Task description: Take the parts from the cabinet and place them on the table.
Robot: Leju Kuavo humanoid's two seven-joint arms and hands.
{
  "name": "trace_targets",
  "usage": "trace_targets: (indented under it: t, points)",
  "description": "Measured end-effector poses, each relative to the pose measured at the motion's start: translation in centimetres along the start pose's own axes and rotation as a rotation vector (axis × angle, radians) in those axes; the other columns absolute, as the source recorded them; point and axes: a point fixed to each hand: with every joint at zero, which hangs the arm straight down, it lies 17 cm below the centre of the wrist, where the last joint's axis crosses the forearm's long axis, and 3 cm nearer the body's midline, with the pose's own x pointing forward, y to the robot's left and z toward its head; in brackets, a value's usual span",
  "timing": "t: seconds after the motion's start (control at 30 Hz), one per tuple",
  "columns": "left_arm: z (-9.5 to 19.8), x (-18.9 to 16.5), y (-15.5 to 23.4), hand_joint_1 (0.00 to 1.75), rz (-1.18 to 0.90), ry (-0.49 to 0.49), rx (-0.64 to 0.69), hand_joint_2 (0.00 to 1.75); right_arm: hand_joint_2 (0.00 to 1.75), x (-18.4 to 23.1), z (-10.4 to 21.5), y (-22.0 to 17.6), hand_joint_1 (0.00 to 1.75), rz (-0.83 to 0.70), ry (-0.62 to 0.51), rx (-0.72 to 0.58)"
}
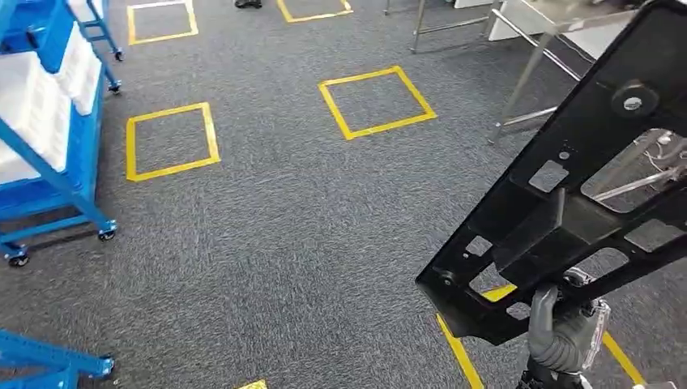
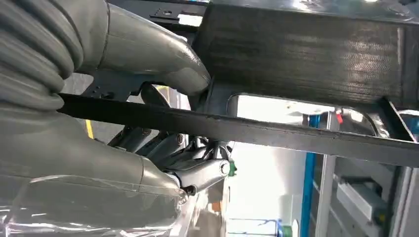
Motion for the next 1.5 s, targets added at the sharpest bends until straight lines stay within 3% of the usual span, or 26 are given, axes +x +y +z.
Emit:
trace_targets:
  t: [1.5]
  points:
    - [-0.3,0.6,-0.2,0.00,-0.041,0.005,0.000,0.00,1.75,-0.9,-1.8,0.7,1.75,0.004,-0.009,0.008]
